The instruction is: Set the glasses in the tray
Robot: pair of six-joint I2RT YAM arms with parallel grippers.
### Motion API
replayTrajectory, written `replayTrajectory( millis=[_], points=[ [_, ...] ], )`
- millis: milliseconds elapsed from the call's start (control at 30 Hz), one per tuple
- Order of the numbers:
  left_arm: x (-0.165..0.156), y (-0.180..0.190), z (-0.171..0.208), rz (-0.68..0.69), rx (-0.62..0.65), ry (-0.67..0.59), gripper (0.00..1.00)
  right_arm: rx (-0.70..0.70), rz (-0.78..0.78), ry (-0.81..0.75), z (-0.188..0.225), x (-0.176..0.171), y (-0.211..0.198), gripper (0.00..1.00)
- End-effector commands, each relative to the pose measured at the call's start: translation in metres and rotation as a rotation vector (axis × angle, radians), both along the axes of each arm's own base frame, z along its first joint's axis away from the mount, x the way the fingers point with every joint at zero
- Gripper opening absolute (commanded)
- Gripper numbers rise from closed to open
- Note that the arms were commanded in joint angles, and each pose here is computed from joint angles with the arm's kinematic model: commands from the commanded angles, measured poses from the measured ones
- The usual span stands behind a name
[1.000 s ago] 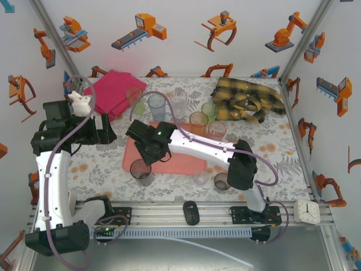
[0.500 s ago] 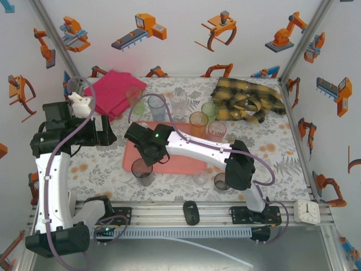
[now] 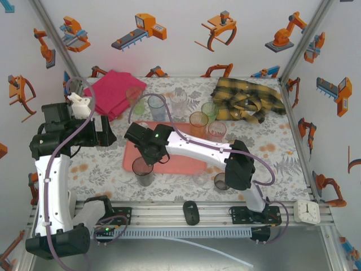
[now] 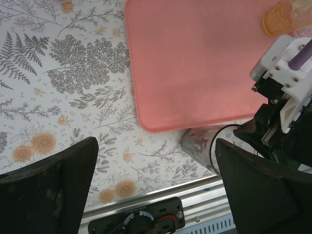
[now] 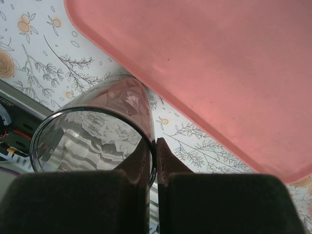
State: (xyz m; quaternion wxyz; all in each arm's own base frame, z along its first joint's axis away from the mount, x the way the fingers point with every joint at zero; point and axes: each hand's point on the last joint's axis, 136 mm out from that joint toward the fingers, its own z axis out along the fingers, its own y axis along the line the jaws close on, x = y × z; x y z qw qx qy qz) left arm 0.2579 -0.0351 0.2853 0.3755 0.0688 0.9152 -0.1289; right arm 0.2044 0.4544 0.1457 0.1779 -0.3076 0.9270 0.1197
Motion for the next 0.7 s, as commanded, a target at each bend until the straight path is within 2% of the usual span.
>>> replayTrajectory(
  millis=[0, 300, 667],
  points=[
    [-0.004, -0.002, 0.007, -0.018, 0.0, -0.024, 0.97, -0.01, 0.008, -0.036, 0.003, 0.002, -0.001, 0.04],
    [-0.004, -0.001, 0.011, -0.017, 0.012, -0.035, 0.97, 0.053, -0.019, -0.065, 0.037, 0.014, -0.01, 0.02],
    [-0.003, 0.0, 0.011, -0.022, 0.02, -0.038, 0.97, 0.083, -0.073, -0.103, 0.075, 0.037, -0.046, 0.01]
  ],
)
